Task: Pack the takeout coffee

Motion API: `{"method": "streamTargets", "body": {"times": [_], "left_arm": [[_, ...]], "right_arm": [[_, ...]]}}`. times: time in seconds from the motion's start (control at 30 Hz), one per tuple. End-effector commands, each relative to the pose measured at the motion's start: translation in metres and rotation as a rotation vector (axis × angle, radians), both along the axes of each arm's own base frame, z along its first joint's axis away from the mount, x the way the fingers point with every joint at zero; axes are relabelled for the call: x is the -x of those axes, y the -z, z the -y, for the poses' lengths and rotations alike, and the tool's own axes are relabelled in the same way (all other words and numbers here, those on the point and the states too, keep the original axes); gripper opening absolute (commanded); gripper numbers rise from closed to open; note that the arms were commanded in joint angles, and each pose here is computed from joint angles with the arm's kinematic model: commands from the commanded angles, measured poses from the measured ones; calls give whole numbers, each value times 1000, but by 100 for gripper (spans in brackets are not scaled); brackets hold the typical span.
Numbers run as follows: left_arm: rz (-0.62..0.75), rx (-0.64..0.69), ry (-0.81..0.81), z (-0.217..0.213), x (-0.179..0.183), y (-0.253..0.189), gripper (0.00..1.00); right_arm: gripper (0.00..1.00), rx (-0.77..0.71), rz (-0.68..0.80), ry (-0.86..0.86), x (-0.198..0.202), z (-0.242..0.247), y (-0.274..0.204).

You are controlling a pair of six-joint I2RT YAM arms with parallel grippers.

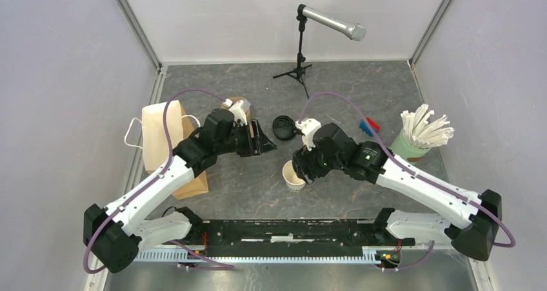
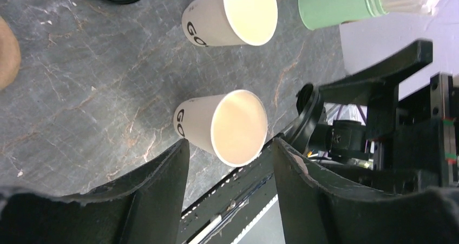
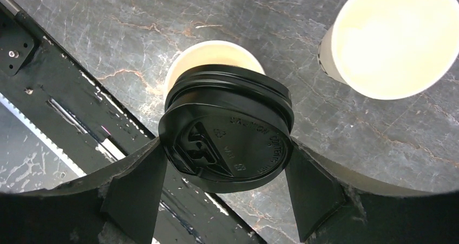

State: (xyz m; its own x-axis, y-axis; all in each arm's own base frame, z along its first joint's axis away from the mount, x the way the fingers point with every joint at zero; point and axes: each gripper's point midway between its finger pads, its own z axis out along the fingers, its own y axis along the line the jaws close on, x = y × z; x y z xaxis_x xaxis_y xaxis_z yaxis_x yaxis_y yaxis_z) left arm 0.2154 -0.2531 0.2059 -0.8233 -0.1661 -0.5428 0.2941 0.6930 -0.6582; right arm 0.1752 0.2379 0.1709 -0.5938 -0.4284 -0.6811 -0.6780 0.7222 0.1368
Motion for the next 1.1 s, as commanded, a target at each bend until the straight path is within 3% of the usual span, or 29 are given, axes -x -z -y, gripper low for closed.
{"method": "streamTargets", "body": {"times": [0.0, 0.3, 1.07], "left_arm": [[19, 91, -25, 0, -15, -9, 65], [-28, 132, 7, 1, -8, 9, 65], [-113, 166, 69, 13, 1, 40, 63]], "right_arm": [[80, 23, 13, 30, -1, -13, -15], [84, 162, -10, -7, -1, -24, 2], [92, 236, -13, -62, -10, -35, 22]]}}
